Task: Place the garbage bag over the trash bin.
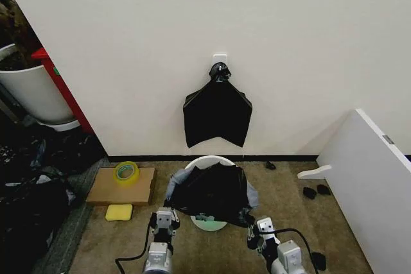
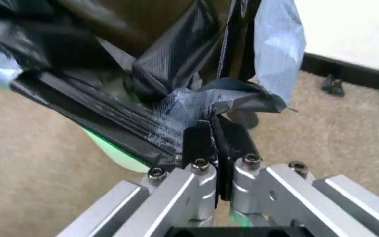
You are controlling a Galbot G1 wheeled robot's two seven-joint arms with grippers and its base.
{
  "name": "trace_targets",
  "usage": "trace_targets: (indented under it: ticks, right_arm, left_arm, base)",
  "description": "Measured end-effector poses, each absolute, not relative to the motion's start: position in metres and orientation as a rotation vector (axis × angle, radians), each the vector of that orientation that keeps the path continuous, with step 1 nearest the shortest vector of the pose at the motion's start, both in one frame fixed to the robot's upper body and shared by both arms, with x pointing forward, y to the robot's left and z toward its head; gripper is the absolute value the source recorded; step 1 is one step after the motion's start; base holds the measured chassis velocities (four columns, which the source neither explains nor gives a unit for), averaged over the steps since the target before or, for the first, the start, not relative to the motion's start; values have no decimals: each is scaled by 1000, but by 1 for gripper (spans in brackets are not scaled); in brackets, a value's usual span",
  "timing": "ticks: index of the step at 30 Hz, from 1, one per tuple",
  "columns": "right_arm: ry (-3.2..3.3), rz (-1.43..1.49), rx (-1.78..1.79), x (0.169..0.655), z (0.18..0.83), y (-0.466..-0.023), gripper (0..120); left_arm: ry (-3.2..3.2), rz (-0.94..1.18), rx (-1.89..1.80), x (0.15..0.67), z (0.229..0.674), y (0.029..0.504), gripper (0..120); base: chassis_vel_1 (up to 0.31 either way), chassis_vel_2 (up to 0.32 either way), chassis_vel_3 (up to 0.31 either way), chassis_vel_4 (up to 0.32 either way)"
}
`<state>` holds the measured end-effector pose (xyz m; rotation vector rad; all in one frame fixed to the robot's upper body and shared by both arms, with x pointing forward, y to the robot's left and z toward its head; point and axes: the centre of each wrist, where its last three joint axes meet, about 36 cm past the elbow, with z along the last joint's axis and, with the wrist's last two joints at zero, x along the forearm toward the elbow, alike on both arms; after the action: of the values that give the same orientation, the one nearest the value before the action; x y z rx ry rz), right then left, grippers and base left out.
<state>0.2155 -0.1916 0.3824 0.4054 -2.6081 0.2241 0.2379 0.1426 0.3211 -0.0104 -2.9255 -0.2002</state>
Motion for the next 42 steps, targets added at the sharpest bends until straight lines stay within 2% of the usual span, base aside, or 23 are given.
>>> trace_targets:
  ticks: [7,10,14,21,31,42]
  right_arm:
    - [-2710,414,472,222,352,-207,0]
    - [-2818,642,669,232,314,-232,0]
    - [-2825,748,769,234,298,-243,0]
    - [-2792,795,812,233,286,-251,0]
    - [-2743,922,900,250,251,-286,0]
    - [-2771,907,894,260,236,-294,0]
  left_arm:
    - [-2907,-254,2,241,311,142,0]
    - [-2880,-281,27,241,306,142,0]
    - [-2859,-297,37,241,305,142,0]
    - [-2834,-328,42,241,303,145,0]
    - [-2783,-371,46,247,292,145,0]
    - [-2772,-311,85,262,288,142,0]
  base:
    - [0,0,0,0]
    - [0,0,0,0]
    - [0,0,0,0]
    - [0,0,0,0]
    - [0,0,0,0]
    - [0,0,0,0]
